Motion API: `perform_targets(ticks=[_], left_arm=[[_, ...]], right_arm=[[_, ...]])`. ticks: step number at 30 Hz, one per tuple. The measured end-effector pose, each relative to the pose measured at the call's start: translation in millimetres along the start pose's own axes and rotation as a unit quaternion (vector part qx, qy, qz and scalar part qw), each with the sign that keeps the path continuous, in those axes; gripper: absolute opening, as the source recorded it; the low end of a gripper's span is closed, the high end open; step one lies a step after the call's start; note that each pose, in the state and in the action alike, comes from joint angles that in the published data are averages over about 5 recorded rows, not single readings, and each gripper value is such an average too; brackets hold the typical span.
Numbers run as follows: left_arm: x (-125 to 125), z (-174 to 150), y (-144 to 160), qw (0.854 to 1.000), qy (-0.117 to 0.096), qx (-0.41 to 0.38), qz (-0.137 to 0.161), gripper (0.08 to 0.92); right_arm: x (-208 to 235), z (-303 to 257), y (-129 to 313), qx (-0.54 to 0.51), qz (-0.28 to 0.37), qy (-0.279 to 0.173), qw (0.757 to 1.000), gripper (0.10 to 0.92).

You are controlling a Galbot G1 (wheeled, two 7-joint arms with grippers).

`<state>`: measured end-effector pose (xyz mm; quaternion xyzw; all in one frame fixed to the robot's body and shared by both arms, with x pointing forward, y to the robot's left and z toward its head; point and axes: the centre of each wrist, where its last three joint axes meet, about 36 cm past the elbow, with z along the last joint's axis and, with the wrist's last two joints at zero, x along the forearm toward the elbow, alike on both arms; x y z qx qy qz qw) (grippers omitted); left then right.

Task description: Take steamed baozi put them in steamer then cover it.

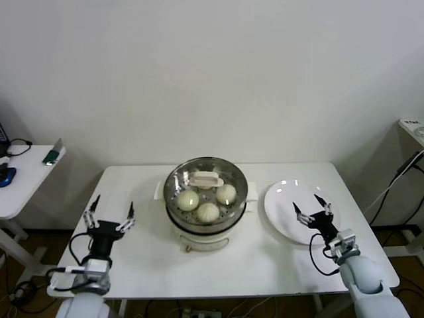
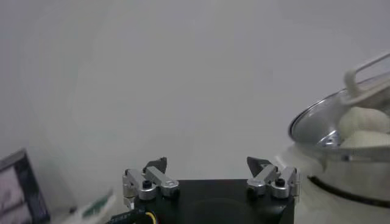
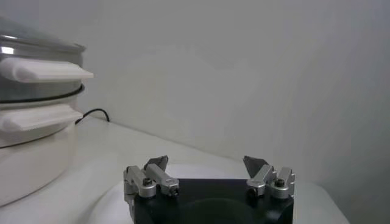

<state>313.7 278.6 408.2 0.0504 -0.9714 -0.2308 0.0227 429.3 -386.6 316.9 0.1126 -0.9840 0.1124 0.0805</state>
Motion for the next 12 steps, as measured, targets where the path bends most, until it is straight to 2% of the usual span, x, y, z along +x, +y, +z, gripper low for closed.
perform_targets(ticks=[6,12], left_arm=[[10.8,30.4,1.6,0.998,0.015,0.063,-0.017,0.823],[17.9,46.2,0.9,0.995,0.024,0.096,-0.026,0.823]], right_arm=[[7.6,-0.8,1.3,-0.006,0.002,-0.014,1.0,0.823],[13.5,-1.3,2.8,-0.009,0.004,-0.022,1.0,0.823]])
